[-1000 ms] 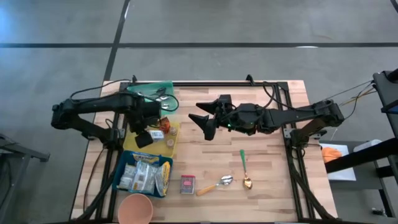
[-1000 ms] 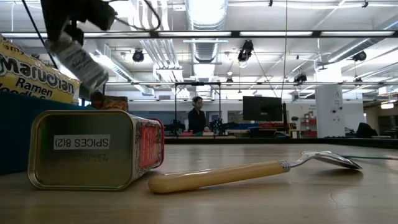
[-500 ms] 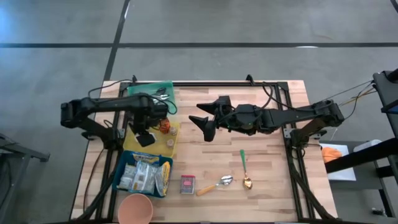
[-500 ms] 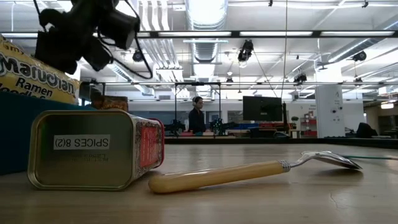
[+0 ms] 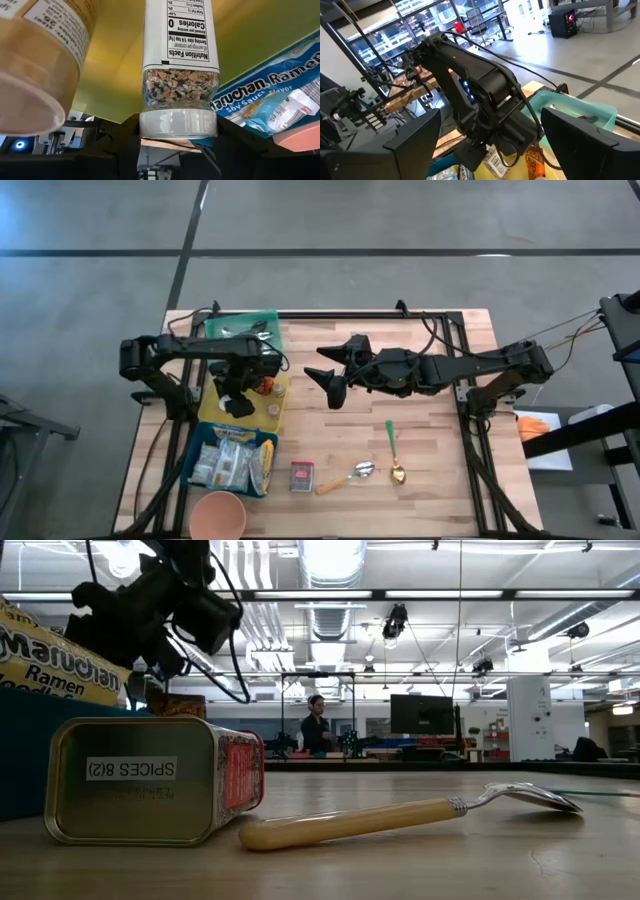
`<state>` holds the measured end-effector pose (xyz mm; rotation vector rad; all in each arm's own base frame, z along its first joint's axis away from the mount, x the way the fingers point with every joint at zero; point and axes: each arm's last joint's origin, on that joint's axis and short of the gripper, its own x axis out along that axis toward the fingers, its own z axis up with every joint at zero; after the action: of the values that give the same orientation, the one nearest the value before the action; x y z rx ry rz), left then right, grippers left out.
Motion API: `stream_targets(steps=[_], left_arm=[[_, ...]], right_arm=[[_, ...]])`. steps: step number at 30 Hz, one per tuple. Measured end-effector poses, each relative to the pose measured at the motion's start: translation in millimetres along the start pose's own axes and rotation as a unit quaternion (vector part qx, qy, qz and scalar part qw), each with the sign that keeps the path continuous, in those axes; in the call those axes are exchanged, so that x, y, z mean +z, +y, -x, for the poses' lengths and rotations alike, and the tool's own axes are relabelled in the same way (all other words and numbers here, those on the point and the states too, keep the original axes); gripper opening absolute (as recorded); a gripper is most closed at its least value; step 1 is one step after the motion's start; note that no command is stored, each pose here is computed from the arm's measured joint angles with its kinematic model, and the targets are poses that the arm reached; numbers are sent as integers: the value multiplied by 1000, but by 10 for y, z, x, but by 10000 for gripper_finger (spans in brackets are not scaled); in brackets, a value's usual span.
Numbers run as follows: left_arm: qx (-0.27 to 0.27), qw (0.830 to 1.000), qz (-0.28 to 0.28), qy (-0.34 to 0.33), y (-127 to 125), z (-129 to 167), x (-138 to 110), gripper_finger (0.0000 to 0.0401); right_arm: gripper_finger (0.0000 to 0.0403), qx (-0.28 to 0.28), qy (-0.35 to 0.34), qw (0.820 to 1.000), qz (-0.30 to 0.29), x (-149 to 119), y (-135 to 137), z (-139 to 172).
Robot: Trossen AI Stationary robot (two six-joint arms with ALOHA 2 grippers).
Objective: Pick & Place Food Item
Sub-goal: Put the white seasoning bottle into the yellow bin
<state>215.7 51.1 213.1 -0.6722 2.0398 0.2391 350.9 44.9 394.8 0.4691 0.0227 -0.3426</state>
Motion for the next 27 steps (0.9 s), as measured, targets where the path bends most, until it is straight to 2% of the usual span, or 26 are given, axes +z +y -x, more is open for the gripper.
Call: stream_targets(steps=[10, 27], left_arm=[[2, 1000, -3, 26, -9, -64, 104, 207], [3, 1000, 3, 29, -12, -71, 113, 207]], right_arm=[[340, -6, 11, 1000, 17, -23, -13, 0], [340, -7, 13, 999, 43, -25, -16, 0]])
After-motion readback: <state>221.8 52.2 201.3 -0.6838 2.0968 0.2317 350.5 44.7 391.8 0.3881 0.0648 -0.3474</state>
